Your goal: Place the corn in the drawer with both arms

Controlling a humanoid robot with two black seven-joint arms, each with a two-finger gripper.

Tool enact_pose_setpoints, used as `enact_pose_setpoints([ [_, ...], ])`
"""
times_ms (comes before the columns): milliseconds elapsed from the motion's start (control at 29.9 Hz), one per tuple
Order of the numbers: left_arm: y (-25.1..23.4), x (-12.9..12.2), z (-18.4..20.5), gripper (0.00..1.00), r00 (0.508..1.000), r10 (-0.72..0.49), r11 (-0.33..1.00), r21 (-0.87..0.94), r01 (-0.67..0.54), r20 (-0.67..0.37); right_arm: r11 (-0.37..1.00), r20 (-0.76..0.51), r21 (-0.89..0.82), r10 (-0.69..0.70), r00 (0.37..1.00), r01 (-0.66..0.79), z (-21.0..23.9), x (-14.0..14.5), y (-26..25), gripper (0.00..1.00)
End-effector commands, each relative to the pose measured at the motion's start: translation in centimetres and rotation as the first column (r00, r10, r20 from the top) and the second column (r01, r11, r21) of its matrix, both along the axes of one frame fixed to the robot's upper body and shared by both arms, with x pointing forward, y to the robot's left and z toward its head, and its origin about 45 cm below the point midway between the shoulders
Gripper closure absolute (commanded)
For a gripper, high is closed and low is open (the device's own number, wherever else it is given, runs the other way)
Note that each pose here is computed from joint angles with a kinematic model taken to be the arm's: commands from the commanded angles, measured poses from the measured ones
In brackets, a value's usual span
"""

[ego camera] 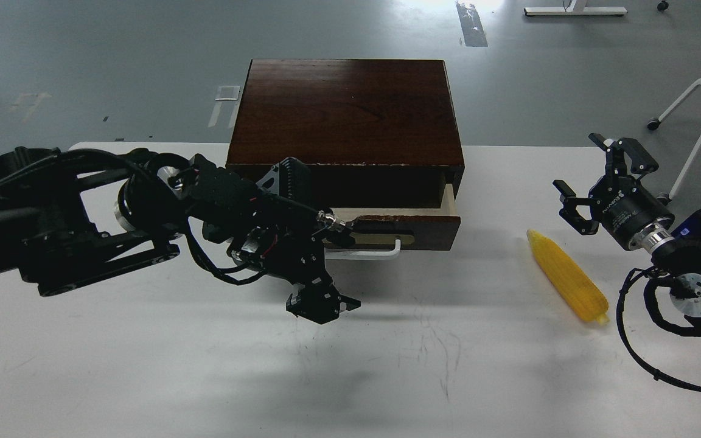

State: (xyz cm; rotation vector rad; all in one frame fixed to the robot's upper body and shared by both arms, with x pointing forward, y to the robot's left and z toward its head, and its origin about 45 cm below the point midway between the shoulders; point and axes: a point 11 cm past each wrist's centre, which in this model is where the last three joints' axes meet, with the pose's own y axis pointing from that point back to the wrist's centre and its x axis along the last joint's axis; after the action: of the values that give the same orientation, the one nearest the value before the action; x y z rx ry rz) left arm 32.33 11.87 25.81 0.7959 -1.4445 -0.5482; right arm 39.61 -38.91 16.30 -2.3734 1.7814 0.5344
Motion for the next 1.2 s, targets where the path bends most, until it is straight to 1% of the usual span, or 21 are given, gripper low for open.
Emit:
enact_pose_setpoints([
  [0, 0.1, 0.2, 0.5, 0.01, 1.0, 0.0, 1.0, 0.001, 0.0, 0.014, 1.0, 0.0, 0.0, 0.0, 1.0, 0.0, 0.0, 0.0, 0.0, 0.0],
  [301, 0.3, 0.8, 3.4, 0.01, 0.996, -0.013, 1.0, -0.006, 0.013, 0.088, 1.0, -0.001, -0.001, -0.001, 1.0, 0.001, 0.0, -0.1, -0.1, 0.0],
  [334, 0.5, 0.7, 4.3, 0.01, 0.997, -0.005, 1.0, -0.024, 0.007, 0.078, 1.0, -0.001, -0.001, -0.002, 1.0, 0.002, 0.0, -0.1, -0.1, 0.0],
  [434, 1.1, 0.5, 6.6, 0.01, 0.998, 0.054, 0.992, -0.113, -0.055, -0.011, 1.0, -0.005, -0.004, -0.006, 1.0, 0.006, -0.1, -0.3, -0.4, 0.0],
  [535, 2.0, 0.9, 8.6, 0.01, 0.992, 0.111, 0.975, -0.185, -0.121, -0.064, 1.0, -0.004, -0.007, -0.008, 1.0, 0.008, 0.0, -0.3, -0.6, 0.0],
  [602, 2.6, 1.3, 10.3, 0.01, 0.981, 0.153, 0.95, -0.257, -0.179, -0.117, 1.0, -0.004, -0.008, -0.009, 1.0, 0.009, 0.0, -0.3, -0.6, 0.0],
  [668, 4.1, 2.4, 12.0, 0.01, 0.946, 0.226, 0.888, -0.351, -0.299, -0.233, 1.0, -0.004, -0.008, -0.009, 1.0, 0.009, 0.0, -0.3, -0.6, 0.0],
  [702, 4.1, 2.4, 12.0, 0.01, 0.946, 0.227, 0.887, -0.351, -0.299, -0.234, 1.0, -0.004, -0.008, -0.009, 1.0, 0.009, 0.0, -0.3, -0.6, 0.0],
  [735, 4.9, 3.0, 12.6, 0.01, 0.916, 0.257, 0.844, -0.39, -0.368, -0.309, 1.0, -0.005, -0.009, -0.008, 1.0, 0.008, 0.0, -0.3, -0.6, 0.0],
  [769, 5.3, 3.3, 12.8, 0.01, 0.897, 0.269, 0.819, -0.407, -0.405, -0.351, 1.0, -0.005, -0.009, -0.008, 1.0, 0.008, 0.0, -0.3, -0.6, 0.0],
  [802, 6.1, 3.8, 13.1, 0.01, 0.852, 0.284, 0.76, -0.438, -0.48, -0.44, 1.0, -0.005, -0.009, -0.008, 1.0, 0.008, 0.0, -0.3, -0.6, 0.0],
  [835, 7.2, 4.4, 13.0, 0.01, 0.789, 0.289, 0.686, -0.458, -0.566, -0.542, 1.0, -0.005, -0.009, -0.008, 1.0, 0.008, 0.0, -0.3, -0.6, 0.0],
  [869, 7.7, 4.7, 12.8, 0.01, 0.753, 0.285, 0.645, -0.462, -0.609, -0.594, 1.0, -0.005, -0.009, -0.008, 1.0, 0.008, 0.0, -0.3, -0.6, 0.0],
  [902, 8.6, 5.0, 12.4, 0.01, 0.675, 0.259, 0.561, -0.462, -0.687, -0.691, 1.0, -0.006, -0.01, -0.007, 1.0, 0.007, -0.1, -0.3, -0.6, 0.0],
  [969, 9.4, 5.1, 12.0, 0.01, 0.594, 0.212, 0.477, -0.448, -0.756, -0.776, 1.0, -0.006, -0.01, -0.007, 1.0, 0.007, -0.1, -0.3, -0.6, 0.0],
  [1036, 11.7, 5.9, 10.9, 0.01, 0.442, 0.12, 0.279, -0.397, -0.874, -0.889, 1.0, -0.005, -0.009, -0.005, 1.0, 0.005, 0.0, -0.3, -0.6, 0.0],
  [1069, 12.3, 6.1, 10.5, 0.01, 0.408, 0.097, 0.234, -0.377, -0.896, -0.908, 1.0, -0.005, -0.009, -0.005, 1.0, 0.005, 0.0, -0.3, -0.6, 0.0],
  [1103, 13.5, 6.5, 9.7, 0.01, 0.346, 0.054, 0.156, -0.334, -0.93, -0.937, 1.0, -0.005, -0.014, -0.006, 1.0, 0.006, 0.1, -0.3, -0.8, 0.0],
  [1170, 14.7, 6.9, 8.9, 0.01, 0.291, 0.016, 0.084, -0.289, -0.954, -0.957, 1.0, -0.004, -0.025, -0.008, 1.0, 0.008, 0.3, -0.5, -1.3, 0.0],
])
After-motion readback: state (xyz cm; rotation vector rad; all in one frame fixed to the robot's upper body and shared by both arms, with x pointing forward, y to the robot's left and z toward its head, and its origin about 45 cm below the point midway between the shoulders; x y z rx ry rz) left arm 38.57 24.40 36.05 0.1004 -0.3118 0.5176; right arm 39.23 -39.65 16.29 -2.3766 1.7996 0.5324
